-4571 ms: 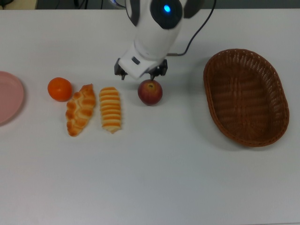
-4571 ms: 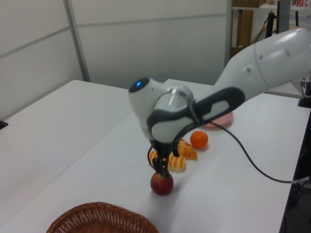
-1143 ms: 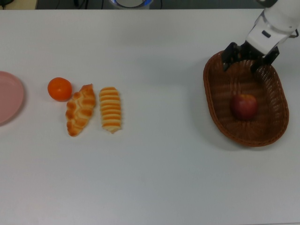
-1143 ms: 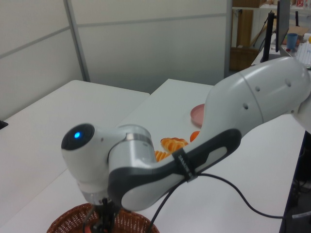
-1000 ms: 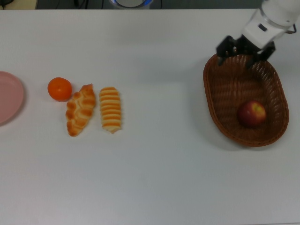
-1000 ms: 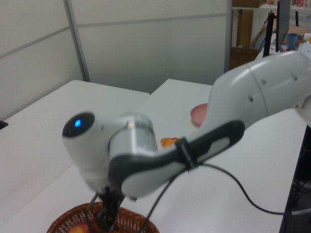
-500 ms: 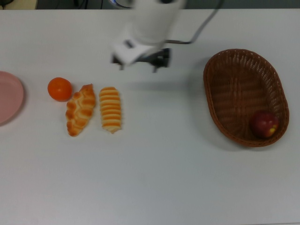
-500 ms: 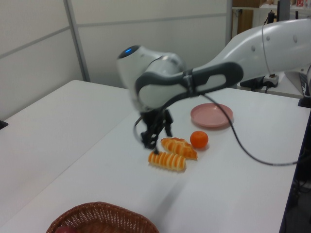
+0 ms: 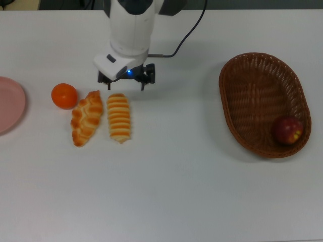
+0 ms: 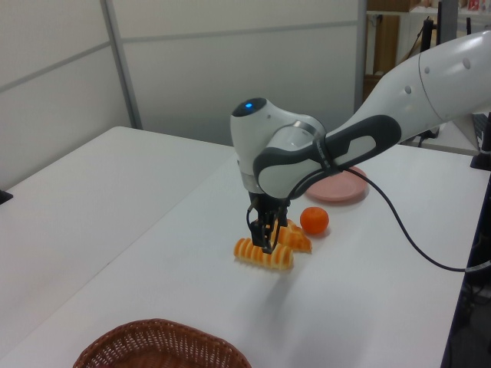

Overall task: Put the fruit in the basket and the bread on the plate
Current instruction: 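Move to the striped bread roll and grasp it, then carry the striped roll onto the pink plate and release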

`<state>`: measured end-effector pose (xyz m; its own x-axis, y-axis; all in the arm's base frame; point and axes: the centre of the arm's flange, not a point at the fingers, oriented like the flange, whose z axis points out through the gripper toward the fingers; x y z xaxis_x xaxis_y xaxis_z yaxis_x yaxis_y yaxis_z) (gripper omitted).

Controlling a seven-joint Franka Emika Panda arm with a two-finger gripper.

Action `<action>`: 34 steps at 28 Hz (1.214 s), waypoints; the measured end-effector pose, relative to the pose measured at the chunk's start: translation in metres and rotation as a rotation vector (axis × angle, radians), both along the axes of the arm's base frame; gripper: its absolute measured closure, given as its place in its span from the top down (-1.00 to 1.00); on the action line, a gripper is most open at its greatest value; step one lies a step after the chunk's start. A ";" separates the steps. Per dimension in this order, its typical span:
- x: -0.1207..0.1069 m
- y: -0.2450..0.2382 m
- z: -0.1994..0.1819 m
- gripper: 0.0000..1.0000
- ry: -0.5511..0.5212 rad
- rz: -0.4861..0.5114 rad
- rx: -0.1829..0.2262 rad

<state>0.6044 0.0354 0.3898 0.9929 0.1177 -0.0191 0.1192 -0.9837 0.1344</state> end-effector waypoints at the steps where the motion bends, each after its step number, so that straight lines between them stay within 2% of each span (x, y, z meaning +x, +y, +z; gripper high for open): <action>1: 0.001 -0.006 -0.003 1.00 -0.009 -0.008 0.002; 7: 0.007 -0.053 -0.015 1.00 -0.048 -0.076 0.012; 10: 0.009 -0.062 -0.024 1.00 -0.043 -0.082 0.006; 18: 0.015 -0.036 -0.067 1.00 -0.008 -0.024 -0.027; 27: 0.021 -0.025 -0.089 1.00 0.008 -0.029 -0.036; 29: 0.024 -0.023 -0.100 0.96 0.013 -0.031 -0.056; 33: 0.028 -0.021 -0.107 0.67 0.008 -0.067 -0.062; 34: 0.029 -0.020 -0.107 0.55 0.003 -0.080 -0.062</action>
